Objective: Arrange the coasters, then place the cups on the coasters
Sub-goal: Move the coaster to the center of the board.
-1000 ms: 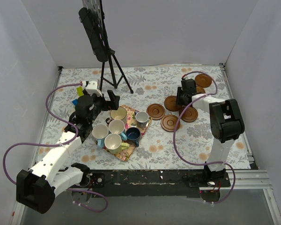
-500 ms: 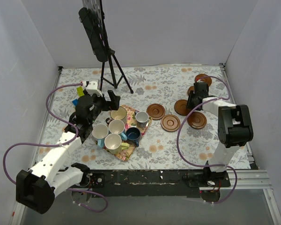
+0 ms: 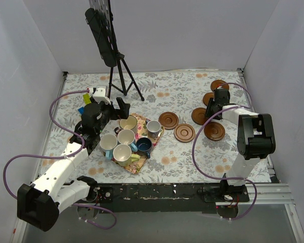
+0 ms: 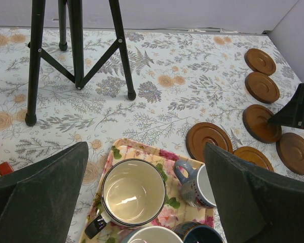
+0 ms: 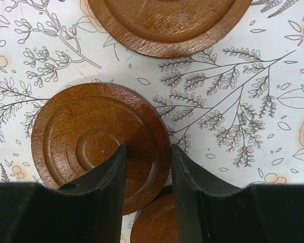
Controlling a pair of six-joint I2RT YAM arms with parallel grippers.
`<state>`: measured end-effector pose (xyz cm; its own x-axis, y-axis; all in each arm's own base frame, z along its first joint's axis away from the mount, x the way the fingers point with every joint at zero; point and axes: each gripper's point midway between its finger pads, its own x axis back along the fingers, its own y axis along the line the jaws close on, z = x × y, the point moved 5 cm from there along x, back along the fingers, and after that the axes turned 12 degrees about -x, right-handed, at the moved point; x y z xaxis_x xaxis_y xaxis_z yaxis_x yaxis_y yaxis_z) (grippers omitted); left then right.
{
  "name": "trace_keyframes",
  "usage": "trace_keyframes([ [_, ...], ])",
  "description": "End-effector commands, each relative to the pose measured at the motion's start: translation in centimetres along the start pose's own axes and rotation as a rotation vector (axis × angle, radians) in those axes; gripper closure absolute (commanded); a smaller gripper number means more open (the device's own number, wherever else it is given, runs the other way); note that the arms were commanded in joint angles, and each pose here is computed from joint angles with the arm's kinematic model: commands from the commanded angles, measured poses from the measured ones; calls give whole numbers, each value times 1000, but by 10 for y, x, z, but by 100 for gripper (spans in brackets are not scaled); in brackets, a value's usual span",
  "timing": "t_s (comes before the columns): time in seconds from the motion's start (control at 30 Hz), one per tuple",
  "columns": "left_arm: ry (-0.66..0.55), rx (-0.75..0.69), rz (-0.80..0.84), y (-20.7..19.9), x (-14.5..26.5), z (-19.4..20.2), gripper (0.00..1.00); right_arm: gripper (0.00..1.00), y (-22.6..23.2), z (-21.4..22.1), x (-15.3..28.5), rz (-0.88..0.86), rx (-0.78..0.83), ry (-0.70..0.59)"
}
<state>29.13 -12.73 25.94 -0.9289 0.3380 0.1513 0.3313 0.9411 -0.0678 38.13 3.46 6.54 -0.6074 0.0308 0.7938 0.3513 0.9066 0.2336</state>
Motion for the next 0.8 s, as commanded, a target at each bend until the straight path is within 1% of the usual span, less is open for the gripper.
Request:
trace_keyframes([
  [0.0,-37,-3,14,-3,5,-9,2,71,-34,23,0,138,-3,107],
  [0.77,-25,-7,11,-2,3,-5,2,71,-32,4,-13,133,-28,83],
])
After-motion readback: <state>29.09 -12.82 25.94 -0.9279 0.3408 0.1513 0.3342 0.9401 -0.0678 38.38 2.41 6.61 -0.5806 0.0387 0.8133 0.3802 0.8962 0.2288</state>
